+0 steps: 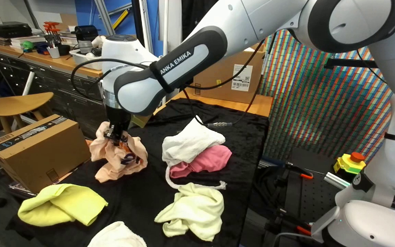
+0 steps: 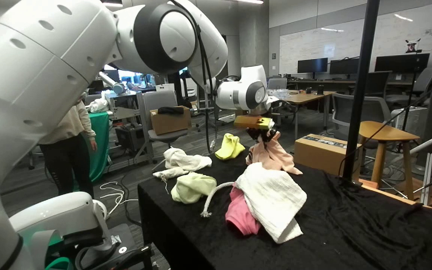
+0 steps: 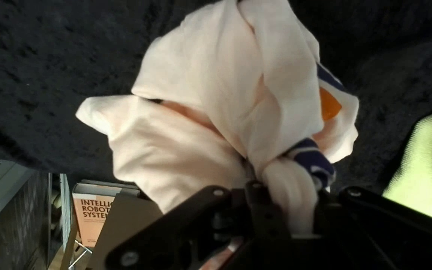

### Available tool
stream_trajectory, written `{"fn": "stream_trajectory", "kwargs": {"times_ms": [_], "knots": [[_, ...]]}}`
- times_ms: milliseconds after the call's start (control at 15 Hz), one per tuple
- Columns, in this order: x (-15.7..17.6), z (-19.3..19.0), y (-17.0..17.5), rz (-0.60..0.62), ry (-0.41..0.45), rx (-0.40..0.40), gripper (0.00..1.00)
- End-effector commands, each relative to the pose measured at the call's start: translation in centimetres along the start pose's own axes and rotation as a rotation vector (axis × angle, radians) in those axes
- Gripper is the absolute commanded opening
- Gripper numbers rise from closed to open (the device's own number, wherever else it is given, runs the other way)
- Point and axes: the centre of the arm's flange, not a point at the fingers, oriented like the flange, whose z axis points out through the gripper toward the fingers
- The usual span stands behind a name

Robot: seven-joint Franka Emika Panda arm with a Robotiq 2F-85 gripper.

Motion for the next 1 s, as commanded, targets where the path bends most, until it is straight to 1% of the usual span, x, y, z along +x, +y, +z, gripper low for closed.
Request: {"fn": "stream_trajectory", "kwargs": {"times_ms": [0,200,400,667,933], "knots": [[-3.8,-4.5,1.7,-0.022,0.000,0.030,0.05],[-7.4,-7.0,3.4,-0.038,-0.009,0.047,0.05],[-10.8,-9.9,5.4,-0.020,-0.001,0.039,0.06],[-14.9,-14.2,7.9,0.017,0.048,0.036,0.05],[-18.8,-17.4,9.0,0.041,0.087,0.029,0.05]]}}
